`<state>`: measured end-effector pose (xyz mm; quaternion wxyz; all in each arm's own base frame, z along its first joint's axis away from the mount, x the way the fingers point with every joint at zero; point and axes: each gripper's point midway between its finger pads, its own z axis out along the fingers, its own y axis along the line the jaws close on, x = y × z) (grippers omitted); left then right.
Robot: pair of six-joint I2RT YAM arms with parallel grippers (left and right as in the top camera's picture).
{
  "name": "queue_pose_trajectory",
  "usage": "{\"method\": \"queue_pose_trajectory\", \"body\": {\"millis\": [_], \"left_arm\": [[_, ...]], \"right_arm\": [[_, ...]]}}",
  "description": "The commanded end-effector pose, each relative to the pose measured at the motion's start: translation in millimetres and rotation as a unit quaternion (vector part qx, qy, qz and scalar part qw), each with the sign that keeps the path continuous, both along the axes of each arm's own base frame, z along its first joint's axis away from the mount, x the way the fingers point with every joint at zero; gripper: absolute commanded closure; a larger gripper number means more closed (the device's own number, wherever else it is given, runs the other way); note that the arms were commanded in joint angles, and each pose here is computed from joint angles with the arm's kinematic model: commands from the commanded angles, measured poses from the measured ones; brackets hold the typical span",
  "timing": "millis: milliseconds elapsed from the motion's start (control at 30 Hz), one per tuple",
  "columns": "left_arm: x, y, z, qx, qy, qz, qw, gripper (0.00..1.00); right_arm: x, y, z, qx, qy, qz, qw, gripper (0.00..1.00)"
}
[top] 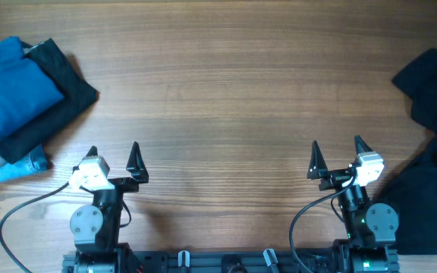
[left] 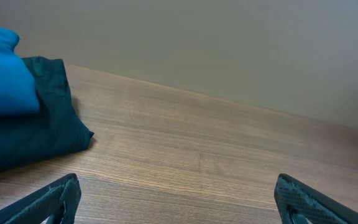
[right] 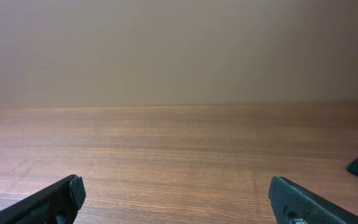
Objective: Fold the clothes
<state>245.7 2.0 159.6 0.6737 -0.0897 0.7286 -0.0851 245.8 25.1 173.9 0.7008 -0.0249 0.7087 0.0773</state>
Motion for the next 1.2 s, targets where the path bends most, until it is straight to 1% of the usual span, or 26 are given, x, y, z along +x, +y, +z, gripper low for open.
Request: {"method": "queue_pose_trajectory", "body": {"millis": [0, 433, 700, 833, 1000, 1100, 1167], "left_arm": [[0, 1, -3, 0.008, 0.001, 0.003, 1.000, 0.00], [0, 1, -3, 0.008, 0.001, 0.004, 1.000, 0.00], [0, 1, -3, 0.008, 0.001, 0.004, 1.000, 0.00], [0, 0, -1, 0.008, 0.000, 0.000, 1.000, 0.00], [-1, -1, 11, 0.008, -0.006, -0.002, 1.000, 0.00], [0, -1, 14, 0.006, 0.011, -0.002, 1.000, 0.00], [1, -1, 14, 0.005, 0.037, -0.002, 0.999, 0.00]], "right_arm": [[0, 0, 2, 0.004, -0.003, 0.000, 1.000, 0.00], [0, 0, 2, 0.004, -0.003, 0.000, 1.000, 0.00], [0, 2, 3, 0.083, 0.007, 0.004, 0.997, 0.00], [-2, 4, 5, 0.083, 0.013, 0.012, 0.996, 0.00], [-6, 3, 20, 0.077, 0.012, 0.009, 0.997, 0.00], [-6, 4, 25, 0.066, 0.019, 0.009, 0.998, 0.00], [-5, 4, 29, 0.062, 0.035, 0.008, 0.997, 0.00]]}}
